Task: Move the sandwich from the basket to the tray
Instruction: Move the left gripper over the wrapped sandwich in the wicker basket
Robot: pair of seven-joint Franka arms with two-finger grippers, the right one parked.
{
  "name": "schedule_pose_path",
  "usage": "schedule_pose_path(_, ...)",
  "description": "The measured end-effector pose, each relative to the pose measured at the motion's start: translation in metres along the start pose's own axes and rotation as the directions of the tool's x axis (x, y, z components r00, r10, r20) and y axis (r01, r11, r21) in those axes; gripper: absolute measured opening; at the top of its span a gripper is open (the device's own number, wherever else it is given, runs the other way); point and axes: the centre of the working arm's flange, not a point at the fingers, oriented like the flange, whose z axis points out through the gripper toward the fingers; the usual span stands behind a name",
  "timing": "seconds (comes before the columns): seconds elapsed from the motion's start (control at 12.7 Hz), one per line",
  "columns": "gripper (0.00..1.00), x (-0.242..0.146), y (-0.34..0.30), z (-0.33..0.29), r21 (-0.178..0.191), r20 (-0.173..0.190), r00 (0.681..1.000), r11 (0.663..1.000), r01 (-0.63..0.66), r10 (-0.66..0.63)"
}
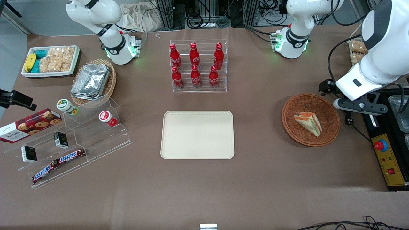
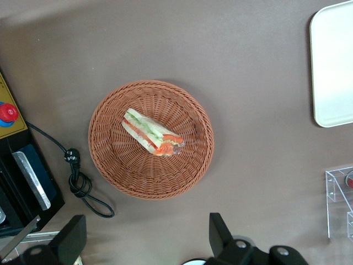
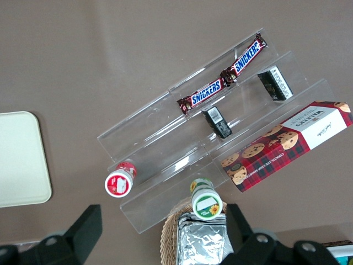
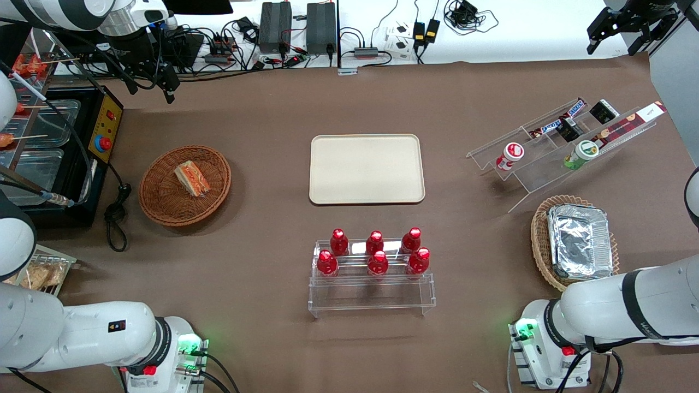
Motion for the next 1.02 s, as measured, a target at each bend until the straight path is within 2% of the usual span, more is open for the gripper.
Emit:
schedule_pose_path(0.24,1.00,0.000,0.000,0.001,0.000,0.004,1.000,1.000,0.000,0.000)
schedule_pose_path(0.31,1.00,0.000,-0.001,0.004,-0.001,0.015,1.000,1.000,0.008,-0.008)
schedule_pose_path(0.55,1.00,-0.003,-0.024,0.033,-0.004,0.083,0.986,0.990,0.144,-0.143)
schedule_pose_path(0.63,1.00,-0.005,-0.031,0.043,-0.003,0.089,0.979,0.983,0.184,-0.183)
schedule_pose_path(0.79,1.00,-0.010,-0.035,0.063,-0.001,0.056,0.957,0.959,0.284,-0.284)
schedule_pose_path(0.87,1.00,-0.013,-0.033,0.075,0.000,0.042,0.934,0.935,0.354,-0.354)
schedule_pose_path(1.02,1.00,-0.015,-0.030,0.106,-0.004,0.013,0.863,0.863,0.504,-0.504)
